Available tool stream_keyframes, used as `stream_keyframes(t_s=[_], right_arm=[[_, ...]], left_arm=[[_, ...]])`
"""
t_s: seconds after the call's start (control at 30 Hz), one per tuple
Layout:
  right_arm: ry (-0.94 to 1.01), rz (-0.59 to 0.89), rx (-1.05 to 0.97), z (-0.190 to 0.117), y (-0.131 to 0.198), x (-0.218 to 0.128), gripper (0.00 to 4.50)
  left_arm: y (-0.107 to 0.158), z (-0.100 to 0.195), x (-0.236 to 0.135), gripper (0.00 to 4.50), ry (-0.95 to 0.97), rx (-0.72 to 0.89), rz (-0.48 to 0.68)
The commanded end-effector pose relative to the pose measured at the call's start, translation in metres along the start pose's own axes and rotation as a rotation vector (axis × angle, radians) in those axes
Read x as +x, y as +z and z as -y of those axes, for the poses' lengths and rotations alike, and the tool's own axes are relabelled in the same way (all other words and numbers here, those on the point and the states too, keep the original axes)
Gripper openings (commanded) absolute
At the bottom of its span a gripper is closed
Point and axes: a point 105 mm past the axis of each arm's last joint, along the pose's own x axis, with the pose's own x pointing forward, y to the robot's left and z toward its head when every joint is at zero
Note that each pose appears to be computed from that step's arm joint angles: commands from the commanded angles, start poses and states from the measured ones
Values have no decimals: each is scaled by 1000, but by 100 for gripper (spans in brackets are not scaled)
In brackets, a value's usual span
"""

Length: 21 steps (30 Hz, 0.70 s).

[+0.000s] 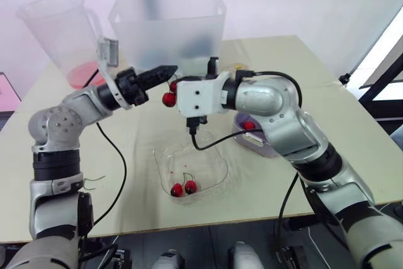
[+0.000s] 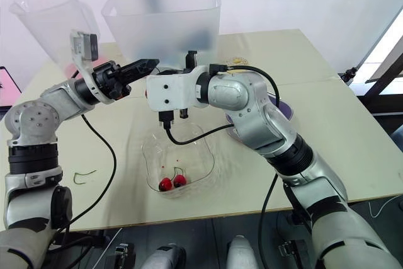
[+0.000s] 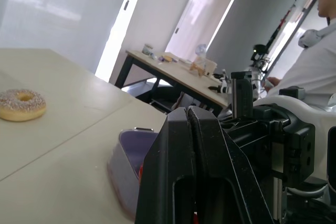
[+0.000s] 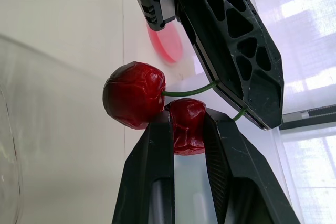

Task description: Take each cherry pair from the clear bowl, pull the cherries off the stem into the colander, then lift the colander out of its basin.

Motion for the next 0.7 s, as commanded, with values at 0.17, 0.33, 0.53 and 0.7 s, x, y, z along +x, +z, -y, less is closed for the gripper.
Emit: stream_keyframes(t_s=[0.17,0.33,0.53,0.7], right_arm=[[41,-7,48,-4,-7,-19,360],[81,-7,389,-12,-28,-38,446],[93,301,860,4,-24,-62,446],[279,437,1088,2,-14,-76,446]], left_arm=[[9,7,-2,0,-11,62,-6],[13,6,-7,0,-14,57,-3],[2,27,-13,0,-157,47,-115],[-1,41,-15,0,-261,13,-173]])
